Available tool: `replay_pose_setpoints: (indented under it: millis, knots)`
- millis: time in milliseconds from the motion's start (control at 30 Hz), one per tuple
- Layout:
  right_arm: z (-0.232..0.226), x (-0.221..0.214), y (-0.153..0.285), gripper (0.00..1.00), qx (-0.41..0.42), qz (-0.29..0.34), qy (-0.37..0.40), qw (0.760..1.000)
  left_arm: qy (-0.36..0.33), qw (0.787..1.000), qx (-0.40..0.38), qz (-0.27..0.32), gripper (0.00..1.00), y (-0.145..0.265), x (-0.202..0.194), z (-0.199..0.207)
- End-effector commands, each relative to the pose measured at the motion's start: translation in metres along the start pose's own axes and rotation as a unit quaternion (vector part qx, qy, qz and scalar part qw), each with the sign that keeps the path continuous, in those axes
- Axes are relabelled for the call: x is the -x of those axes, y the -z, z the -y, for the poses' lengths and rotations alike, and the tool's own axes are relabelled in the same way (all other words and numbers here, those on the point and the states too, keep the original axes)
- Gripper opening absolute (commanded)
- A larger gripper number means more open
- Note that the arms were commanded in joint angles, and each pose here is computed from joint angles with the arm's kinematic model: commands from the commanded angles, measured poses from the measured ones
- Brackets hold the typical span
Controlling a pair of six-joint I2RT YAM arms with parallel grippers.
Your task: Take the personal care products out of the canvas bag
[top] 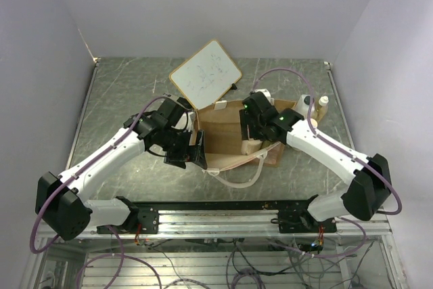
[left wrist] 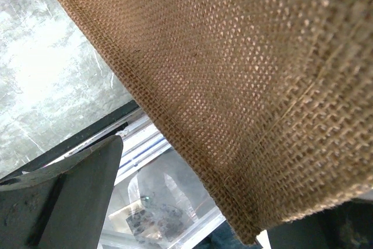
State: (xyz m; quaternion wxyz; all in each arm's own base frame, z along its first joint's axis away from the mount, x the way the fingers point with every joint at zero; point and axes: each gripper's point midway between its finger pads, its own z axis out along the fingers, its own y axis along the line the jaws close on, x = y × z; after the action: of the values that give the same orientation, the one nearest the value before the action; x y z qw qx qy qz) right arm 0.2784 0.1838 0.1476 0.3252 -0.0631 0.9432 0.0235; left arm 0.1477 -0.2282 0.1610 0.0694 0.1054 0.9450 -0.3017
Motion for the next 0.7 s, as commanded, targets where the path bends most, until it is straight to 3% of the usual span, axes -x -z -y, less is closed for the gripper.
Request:
replay_pose_setpoints:
  millis: [0, 233, 333, 400, 567, 667]
  knots:
    - [0.002, 0.011, -0.003, 0.68, -0.024, 0.025, 0.004, 0.999, -0.012, 1.000, 0.004, 0.007, 1.00, 0.006, 0.005, 0.003]
    - [0.004, 0.006, -0.013, 0.72, -0.035, 0.027, 0.003, 0.999, -0.013, 1.000, 0.005, 0.008, 1.00, 0.007, 0.005, 0.004]
    - [0.004, 0.006, -0.015, 0.69, -0.040, 0.026, 0.000, 0.999, -0.013, 1.000, 0.004, 0.007, 1.00, 0.007, 0.005, 0.004]
    - [0.005, 0.008, -0.015, 0.61, -0.044, 0.029, -0.002, 0.999, -0.013, 1.000, 0.004, 0.007, 1.00, 0.008, 0.005, 0.005]
    - [0.003, 0.016, -0.004, 0.25, -0.038, 0.041, -0.007, 0.998, -0.015, 1.000, 0.007, 0.010, 1.00, 0.011, 0.006, 0.005]
    - [0.000, 0.028, 0.009, 0.14, -0.025, 0.057, -0.023, 0.998, -0.015, 1.000, 0.008, 0.011, 1.00, 0.011, 0.007, 0.005]
